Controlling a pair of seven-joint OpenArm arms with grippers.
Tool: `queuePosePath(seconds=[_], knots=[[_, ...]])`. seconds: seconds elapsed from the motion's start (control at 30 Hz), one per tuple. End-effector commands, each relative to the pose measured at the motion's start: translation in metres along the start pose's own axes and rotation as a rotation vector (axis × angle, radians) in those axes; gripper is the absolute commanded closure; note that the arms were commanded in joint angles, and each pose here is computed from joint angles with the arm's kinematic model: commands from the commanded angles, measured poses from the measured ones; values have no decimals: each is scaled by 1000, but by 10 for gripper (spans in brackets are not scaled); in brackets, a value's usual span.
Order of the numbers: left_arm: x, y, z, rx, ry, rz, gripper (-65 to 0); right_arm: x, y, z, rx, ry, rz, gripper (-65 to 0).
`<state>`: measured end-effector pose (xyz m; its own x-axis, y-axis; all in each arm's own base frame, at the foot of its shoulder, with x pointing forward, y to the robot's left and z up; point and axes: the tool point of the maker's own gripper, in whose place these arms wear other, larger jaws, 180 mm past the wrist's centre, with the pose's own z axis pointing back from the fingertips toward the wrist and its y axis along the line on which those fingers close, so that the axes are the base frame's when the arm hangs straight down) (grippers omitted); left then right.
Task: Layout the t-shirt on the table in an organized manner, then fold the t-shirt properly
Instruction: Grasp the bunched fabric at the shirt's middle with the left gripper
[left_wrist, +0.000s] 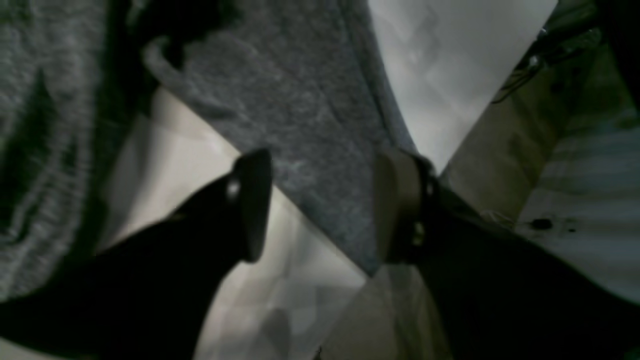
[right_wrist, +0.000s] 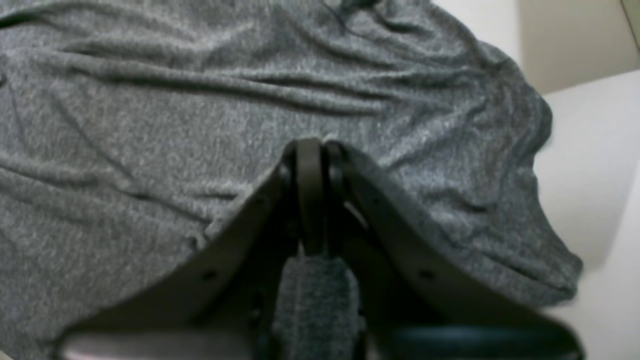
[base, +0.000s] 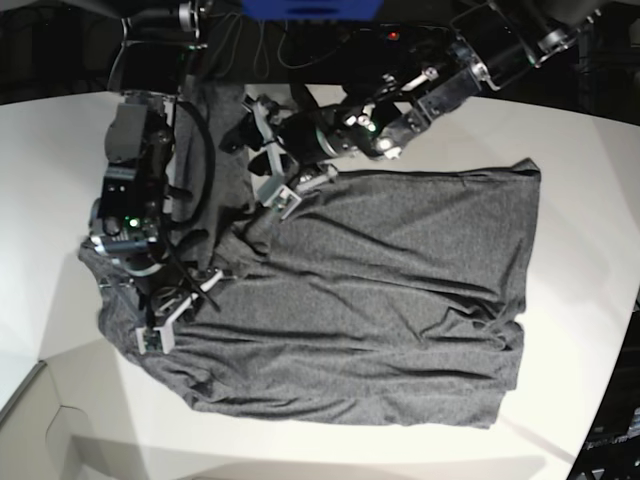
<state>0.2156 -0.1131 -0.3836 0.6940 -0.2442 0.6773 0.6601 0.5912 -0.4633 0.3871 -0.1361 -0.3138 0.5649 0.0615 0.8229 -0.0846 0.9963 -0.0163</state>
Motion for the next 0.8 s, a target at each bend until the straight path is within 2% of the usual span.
queuePosePath(seconds=[0.0,0.3,0.6,0.67,0.77], knots=[[15,-6,0,-21,-42,-9,-335,18,1,3,5,-57,7,0],[11,-9,-46,-16,39,0,-336,18,1,3,5,-55,7,0],[-17,-14,-59,-26,146,-86,-331,21,1,4,4,-64,8,0],[-26,-9,-61,-13,172,-91,-286,22,1,4,4,-66,8,0],[-40,6,-63,22,212,-79,-121,22,0,4,3,-65,9,0]])
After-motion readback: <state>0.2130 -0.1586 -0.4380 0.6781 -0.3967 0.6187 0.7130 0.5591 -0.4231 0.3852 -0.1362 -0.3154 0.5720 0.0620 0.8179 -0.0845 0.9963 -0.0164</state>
